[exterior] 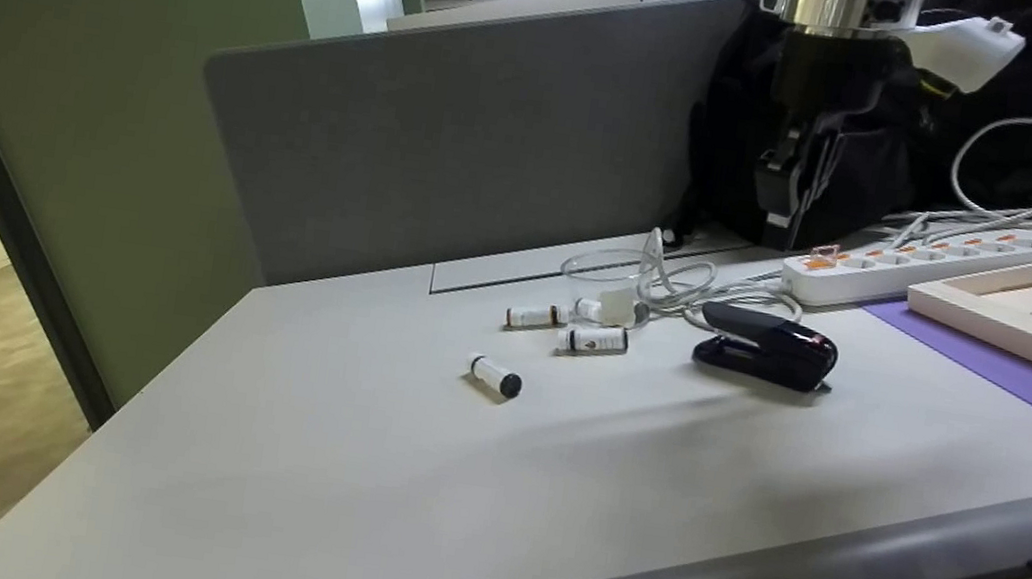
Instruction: Press the stapler down
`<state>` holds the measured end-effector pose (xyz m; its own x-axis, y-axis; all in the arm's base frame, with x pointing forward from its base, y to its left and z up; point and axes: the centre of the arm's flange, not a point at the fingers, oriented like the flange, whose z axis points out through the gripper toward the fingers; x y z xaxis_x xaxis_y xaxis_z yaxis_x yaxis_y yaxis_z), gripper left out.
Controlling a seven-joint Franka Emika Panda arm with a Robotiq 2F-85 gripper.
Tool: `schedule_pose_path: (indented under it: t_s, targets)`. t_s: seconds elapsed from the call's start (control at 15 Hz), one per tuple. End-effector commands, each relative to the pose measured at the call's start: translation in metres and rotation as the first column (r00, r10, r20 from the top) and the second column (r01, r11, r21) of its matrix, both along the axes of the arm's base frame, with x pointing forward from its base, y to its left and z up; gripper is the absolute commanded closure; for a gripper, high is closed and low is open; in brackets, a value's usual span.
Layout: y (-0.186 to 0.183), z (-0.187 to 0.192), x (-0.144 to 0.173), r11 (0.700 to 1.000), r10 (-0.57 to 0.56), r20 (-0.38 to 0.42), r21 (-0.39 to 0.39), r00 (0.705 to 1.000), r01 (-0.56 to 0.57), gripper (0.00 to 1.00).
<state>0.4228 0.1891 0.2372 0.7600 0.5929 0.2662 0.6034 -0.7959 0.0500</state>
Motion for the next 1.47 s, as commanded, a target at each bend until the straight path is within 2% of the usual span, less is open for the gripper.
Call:
schedule_pose_path:
  t_s: [0.0, 0.13, 0.4, 0.6, 1.4]
  targets:
    - [0.001, 0.005, 0.03, 0.999, -0.036, -0.013, 0.008, 0.999, 0.036, 1.0]
    - [0.0, 0.005, 0.043, 0.999, -0.049, -0.032, 0.009, 0.998, 0.05, 1.0]
    - [0.008, -0.004, 0.06, 0.997, -0.06, -0.14, 0.033, 0.988, 0.065, 1.0]
    - [0.019, -0.012, 0.067, 0.997, -0.057, -0.191, 0.045, 0.98, 0.067, 1.0]
    - [0.024, -0.052, 0.079, 0.997, -0.076, -0.312, -0.001, 0.947, 0.079, 1.0]
